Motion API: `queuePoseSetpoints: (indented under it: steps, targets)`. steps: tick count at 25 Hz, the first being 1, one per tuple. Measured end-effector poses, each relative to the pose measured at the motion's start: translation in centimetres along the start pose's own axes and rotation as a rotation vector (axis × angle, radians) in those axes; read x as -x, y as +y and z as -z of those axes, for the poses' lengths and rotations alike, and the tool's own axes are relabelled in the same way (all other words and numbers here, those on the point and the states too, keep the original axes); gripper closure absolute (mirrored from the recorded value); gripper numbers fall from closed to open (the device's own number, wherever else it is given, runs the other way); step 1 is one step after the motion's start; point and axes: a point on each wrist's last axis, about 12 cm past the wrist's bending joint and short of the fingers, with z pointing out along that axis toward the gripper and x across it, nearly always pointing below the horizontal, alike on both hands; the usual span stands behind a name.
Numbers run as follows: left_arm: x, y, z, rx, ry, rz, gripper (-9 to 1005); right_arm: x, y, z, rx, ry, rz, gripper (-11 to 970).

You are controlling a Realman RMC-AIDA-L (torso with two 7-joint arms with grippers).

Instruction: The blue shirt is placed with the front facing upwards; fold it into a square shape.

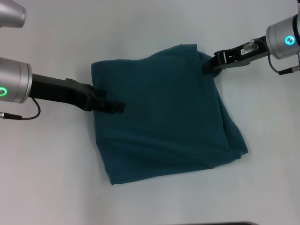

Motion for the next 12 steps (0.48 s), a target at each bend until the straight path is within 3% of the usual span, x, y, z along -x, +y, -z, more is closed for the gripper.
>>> queuePoseSetpoints:
  steps: [12]
  targets:
    - [0.1,0.0,-0.2,-0.001,0.005,-0.007,151,2.3,1.0,1.8,0.062,-0.084,0.022,914]
